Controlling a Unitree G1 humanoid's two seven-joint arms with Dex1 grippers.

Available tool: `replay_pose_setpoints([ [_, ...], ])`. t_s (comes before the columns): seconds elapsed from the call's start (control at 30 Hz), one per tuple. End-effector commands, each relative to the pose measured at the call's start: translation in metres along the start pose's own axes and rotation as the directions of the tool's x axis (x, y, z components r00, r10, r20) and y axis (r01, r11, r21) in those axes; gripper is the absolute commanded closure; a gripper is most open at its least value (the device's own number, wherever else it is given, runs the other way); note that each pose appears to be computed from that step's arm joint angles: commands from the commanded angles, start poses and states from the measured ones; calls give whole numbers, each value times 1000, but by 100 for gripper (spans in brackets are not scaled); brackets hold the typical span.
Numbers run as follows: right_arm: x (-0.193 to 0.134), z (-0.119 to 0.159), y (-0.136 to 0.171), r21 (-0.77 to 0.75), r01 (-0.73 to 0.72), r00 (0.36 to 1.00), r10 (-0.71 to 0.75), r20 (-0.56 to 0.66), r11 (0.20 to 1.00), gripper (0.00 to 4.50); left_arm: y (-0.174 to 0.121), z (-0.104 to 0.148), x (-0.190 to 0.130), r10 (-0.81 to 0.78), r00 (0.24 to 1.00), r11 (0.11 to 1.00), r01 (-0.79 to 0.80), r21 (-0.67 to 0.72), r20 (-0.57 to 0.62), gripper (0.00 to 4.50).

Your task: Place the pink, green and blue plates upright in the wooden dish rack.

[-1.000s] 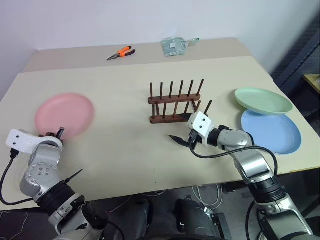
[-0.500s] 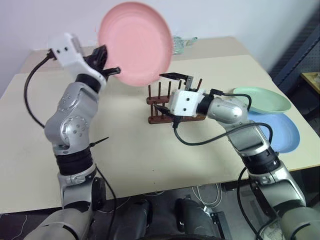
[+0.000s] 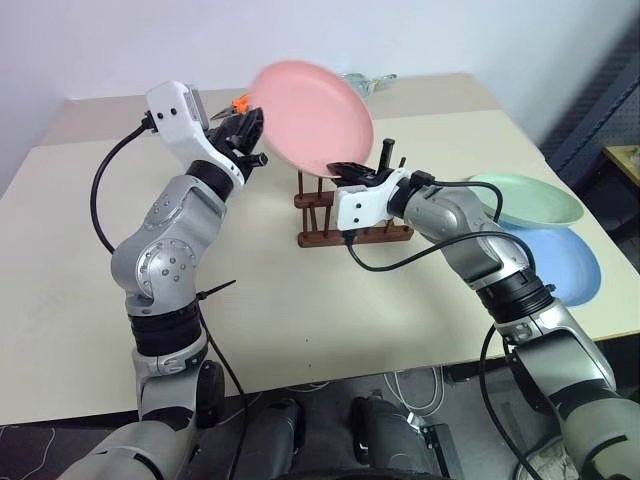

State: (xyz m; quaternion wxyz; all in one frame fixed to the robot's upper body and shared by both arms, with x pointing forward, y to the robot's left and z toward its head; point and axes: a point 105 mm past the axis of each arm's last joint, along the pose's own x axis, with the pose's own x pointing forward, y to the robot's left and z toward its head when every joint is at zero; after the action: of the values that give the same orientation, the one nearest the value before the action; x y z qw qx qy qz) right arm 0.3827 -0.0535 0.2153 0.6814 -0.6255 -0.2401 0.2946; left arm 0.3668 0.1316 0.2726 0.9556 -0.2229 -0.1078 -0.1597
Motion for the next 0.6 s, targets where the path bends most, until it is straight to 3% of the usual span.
replay_pose_setpoints([
  [0.03,-11,-5,-21,-21,109,994,-109,-22,994,389,19,33,-4,76,988,995,-66,-71,138,151],
  [0.13,-28,-19,-32,22,179,982,-177,-68,984,389,48,39,-11,160,975,986,-165,20,154,151],
  [0.27,-59,-32,-50,318,283,959,-274,-73,905,389,39,-2,-23,-2,1000,905,13,425,-26,151],
  [0.3,-64,-35,-52,365,286,958,-278,-76,886,389,36,-12,-27,-35,998,895,57,441,-58,151],
  [0.37,-73,-36,-50,425,266,962,-268,-57,865,389,34,-34,-33,-75,990,932,111,345,-116,151],
  [0.6,-77,-35,-29,332,173,985,-167,-48,927,389,29,-65,-37,-95,984,964,128,233,-150,151],
])
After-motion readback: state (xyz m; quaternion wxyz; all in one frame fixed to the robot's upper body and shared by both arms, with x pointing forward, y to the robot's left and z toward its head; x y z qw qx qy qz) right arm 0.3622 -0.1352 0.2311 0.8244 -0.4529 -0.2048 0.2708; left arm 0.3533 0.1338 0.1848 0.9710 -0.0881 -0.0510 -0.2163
